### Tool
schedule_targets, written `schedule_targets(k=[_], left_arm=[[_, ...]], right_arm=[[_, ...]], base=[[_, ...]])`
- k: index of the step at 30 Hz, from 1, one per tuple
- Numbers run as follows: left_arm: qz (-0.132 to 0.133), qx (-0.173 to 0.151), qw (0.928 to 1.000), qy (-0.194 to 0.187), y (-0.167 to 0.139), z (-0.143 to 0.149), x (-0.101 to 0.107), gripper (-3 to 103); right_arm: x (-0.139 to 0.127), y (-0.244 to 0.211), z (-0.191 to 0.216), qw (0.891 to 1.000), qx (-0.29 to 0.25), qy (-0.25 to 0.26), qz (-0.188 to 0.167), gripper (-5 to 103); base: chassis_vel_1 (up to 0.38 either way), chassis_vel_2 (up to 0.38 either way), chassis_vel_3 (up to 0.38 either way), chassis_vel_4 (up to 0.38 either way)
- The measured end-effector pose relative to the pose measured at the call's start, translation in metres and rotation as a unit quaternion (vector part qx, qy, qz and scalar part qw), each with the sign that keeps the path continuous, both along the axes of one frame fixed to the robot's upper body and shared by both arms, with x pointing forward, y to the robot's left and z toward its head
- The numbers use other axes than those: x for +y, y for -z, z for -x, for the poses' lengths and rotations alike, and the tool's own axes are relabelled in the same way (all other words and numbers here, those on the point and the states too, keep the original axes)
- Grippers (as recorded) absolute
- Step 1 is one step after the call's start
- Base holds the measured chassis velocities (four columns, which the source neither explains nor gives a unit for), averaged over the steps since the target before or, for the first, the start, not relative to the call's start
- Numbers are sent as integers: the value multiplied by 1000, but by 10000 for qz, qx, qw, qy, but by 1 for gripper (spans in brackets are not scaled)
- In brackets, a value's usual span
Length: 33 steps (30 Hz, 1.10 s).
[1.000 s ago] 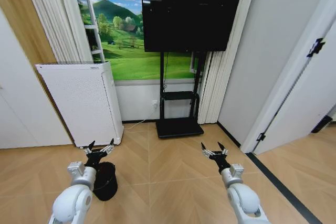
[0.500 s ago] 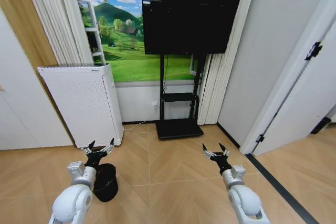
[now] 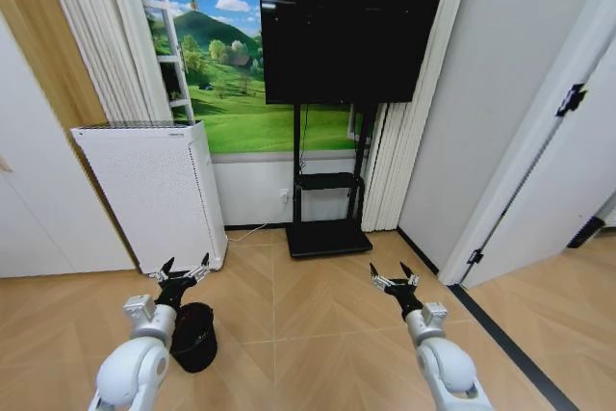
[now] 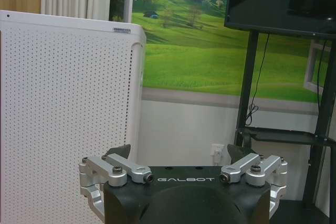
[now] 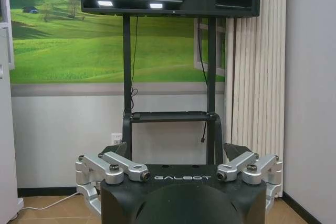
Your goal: Pick up the trash bin and place the garbage on the floor into it.
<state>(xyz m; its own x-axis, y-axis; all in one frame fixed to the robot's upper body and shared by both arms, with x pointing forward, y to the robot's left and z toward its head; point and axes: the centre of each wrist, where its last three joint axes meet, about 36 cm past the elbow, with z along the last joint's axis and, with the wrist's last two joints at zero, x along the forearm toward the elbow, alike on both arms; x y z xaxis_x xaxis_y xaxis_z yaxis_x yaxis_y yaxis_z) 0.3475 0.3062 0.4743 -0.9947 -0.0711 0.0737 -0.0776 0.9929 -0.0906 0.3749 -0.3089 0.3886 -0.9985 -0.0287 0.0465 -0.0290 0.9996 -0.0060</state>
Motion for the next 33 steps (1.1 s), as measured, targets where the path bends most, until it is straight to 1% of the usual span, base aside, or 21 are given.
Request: schedule_targets(k=[19,29,32,33], left_arm=[[3,31,10000,-32,3,1,-1,100],[-64,44,9999,-105,5,4,-5,100],[-64,-172,9998,-125,13,2,-9,100],[-64,-172,9998,-125,13,2,-9,100]], right_arm=[[-1,3,1,10000,24,-52,-20,100],[-7,5,7,10000,40,-39,-30,100],[-10,7,13,10000,3,11,-11,100],[-10,7,13,10000,3,11,-11,100]], base=[[0,0,0,0],[0,0,0,0],[0,0,0,0],[0,0,0,0]])
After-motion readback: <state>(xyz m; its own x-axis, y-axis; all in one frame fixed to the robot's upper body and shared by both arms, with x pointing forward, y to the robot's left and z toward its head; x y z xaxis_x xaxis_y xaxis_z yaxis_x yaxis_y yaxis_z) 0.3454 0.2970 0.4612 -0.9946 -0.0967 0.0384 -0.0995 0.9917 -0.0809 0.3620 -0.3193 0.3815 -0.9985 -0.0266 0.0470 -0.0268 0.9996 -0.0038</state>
